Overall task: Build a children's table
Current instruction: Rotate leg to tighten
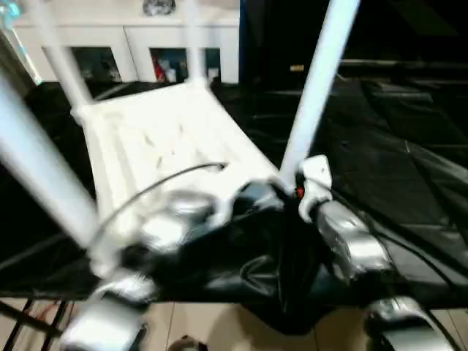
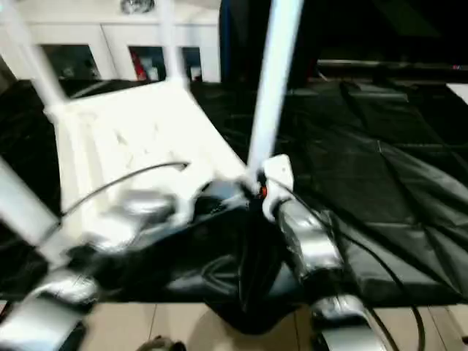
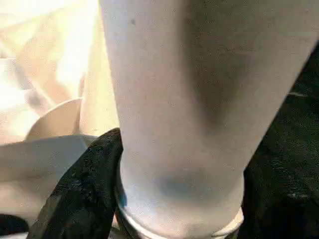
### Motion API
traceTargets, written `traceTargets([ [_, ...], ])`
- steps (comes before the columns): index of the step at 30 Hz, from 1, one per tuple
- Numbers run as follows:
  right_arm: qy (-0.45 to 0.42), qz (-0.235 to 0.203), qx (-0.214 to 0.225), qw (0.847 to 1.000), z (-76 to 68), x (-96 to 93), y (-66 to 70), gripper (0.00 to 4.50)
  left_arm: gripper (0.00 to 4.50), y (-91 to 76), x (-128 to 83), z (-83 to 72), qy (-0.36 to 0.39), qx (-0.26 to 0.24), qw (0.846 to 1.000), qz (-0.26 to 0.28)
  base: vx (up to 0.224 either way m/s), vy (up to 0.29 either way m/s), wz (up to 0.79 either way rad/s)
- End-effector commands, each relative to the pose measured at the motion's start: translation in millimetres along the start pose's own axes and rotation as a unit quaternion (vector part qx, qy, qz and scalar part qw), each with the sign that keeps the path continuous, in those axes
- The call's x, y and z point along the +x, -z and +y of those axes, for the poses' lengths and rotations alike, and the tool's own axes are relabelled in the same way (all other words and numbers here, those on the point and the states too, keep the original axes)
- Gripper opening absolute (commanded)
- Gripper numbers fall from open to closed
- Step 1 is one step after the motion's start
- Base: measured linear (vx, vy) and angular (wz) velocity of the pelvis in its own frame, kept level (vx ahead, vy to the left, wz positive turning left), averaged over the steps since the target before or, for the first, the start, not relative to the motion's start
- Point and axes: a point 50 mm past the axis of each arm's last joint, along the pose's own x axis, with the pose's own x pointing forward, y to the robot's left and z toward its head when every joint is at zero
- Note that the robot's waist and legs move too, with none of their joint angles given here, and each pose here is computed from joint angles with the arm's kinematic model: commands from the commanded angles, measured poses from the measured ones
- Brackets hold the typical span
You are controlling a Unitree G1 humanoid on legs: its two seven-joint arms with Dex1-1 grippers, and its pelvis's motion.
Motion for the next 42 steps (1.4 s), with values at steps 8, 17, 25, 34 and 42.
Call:
traceTargets([
  [8,-0.088,-0.007,-0.010,0.996,26.0,2.1,4.0,3.65,0.00,-24.3,6,-5.1,0.023,0.027,0.996,-0.080,0.000,0.000,0.00],
  [17,-0.257,-0.010,-0.112,0.960,7.5,-28.0,-4.7,3.89,0.00,-6.4,-27,10.6,0.112,0.073,0.988,-0.076,0.000,0.000,0.00],
  [25,-0.395,0.031,-0.150,0.906,-6.6,-60.7,-9.3,3.89,0.00,10.5,-62,17.0,0.218,0.104,0.970,-0.036,0.000,0.000,0.00],
  [34,-0.420,0.038,-0.158,0.893,-7.8,-65.1,-11.4,3.89,0.00,15.6,-77,20.9,0.247,0.118,0.962,-0.014,0.000,0.000,0.00],
  [42,-0.417,0.041,-0.145,0.896,-6.5,-61.1,-10.7,3.25,0.00,17.5,-77,18.7,0.251,0.116,0.961,-0.011,0.000,0.000,0.00],
])
